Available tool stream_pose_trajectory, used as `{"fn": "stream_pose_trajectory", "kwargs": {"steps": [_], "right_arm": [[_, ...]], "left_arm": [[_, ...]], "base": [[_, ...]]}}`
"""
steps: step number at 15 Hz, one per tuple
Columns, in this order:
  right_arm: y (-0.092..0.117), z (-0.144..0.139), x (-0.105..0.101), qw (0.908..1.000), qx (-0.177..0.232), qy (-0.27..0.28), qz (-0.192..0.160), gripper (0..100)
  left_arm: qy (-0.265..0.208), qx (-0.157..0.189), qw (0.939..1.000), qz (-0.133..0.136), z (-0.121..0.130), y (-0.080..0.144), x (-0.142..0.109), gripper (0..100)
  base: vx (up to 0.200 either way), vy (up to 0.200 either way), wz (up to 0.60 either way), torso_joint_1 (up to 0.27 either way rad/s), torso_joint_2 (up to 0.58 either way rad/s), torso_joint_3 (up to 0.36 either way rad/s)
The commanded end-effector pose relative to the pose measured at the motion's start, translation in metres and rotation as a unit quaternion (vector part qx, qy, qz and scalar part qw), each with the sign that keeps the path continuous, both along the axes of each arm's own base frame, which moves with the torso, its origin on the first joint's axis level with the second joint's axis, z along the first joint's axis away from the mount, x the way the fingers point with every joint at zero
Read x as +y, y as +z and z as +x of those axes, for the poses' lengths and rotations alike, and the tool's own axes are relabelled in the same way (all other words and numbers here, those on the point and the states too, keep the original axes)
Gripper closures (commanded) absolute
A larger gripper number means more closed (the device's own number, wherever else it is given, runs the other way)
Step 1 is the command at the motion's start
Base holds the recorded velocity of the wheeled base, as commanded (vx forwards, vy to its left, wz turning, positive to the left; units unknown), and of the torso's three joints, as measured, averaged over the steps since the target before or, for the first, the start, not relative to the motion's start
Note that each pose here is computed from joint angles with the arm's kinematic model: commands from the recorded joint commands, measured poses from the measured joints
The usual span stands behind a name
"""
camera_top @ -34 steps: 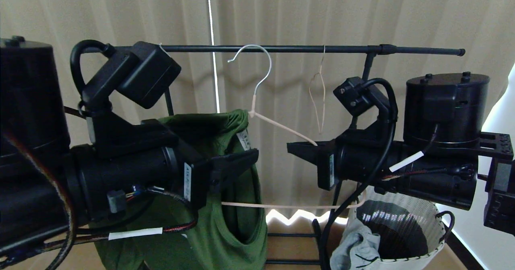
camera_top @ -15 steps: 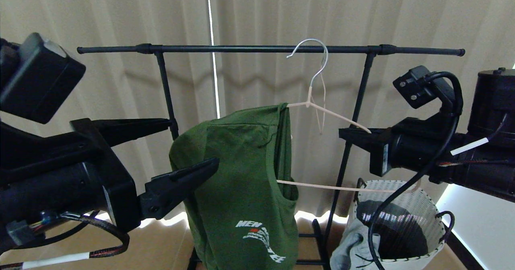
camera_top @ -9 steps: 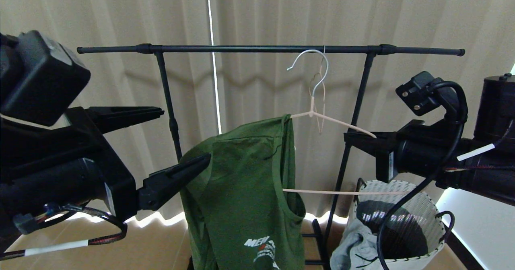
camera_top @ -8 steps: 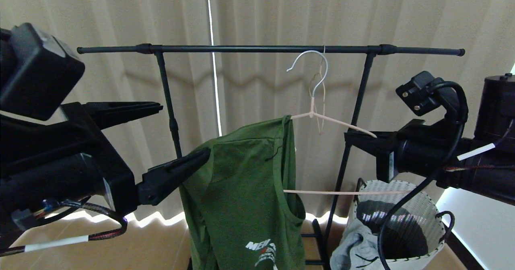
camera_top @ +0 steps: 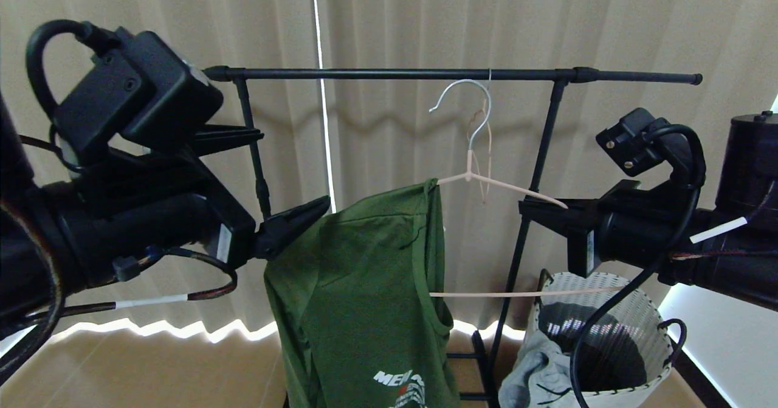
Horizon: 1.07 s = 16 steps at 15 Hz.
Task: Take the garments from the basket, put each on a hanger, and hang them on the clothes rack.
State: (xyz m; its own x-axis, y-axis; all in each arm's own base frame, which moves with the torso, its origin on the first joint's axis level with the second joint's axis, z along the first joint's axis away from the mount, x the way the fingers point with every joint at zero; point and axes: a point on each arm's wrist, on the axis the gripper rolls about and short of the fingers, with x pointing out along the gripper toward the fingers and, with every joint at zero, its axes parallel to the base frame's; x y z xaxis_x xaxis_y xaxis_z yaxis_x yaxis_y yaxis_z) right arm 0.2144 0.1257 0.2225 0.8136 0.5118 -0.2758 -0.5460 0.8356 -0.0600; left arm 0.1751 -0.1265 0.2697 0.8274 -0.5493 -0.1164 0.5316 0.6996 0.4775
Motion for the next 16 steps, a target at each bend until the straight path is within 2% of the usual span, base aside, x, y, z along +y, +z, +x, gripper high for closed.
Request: {"fn": "stream_pose_trajectory", "kwargs": {"steps": [1, 4, 6, 9, 12, 16], "right_arm": [[-0.001, 0.001, 0.003, 1.0000, -0.003, 0.005, 0.001, 100], [-0.004, 0.006, 0.009, 0.9999, -0.012, 0.010, 0.005, 100], [-0.006, 0.006, 0.014, 0.9998, -0.010, 0.018, 0.004, 100], [-0.005, 0.004, 0.022, 0.9991, -0.023, 0.033, 0.015, 100], [-0.003, 0.002, 0.025, 0.9986, -0.027, 0.043, 0.018, 100], [-0.004, 0.000, 0.027, 0.9983, -0.027, 0.049, 0.019, 100]], "left_arm": [[-0.011, 0.012, 0.9997, 0.019, 0.013, -0.008, -0.010, 0], [-0.051, 0.017, 0.9976, 0.044, 0.015, -0.018, -0.014, 0], [-0.077, 0.017, 0.9956, 0.050, 0.019, -0.020, -0.019, 0], [-0.077, 0.016, 0.9946, 0.068, 0.031, -0.024, -0.025, 0], [-0.067, -0.002, 0.9921, 0.106, 0.040, -0.028, -0.020, 0], [-0.070, -0.009, 0.9920, 0.105, 0.043, -0.025, -0.020, 0]], "base": [[0.000, 0.000, 0.00, 0.000, 0.00, 0.000], [0.000, 0.000, 0.00, 0.000, 0.00, 0.000], [0.000, 0.000, 0.00, 0.000, 0.00, 0.000], [0.000, 0.000, 0.00, 0.000, 0.00, 0.000], [0.000, 0.000, 0.00, 0.000, 0.00, 0.000], [0.000, 0.000, 0.00, 0.000, 0.00, 0.000]]}}
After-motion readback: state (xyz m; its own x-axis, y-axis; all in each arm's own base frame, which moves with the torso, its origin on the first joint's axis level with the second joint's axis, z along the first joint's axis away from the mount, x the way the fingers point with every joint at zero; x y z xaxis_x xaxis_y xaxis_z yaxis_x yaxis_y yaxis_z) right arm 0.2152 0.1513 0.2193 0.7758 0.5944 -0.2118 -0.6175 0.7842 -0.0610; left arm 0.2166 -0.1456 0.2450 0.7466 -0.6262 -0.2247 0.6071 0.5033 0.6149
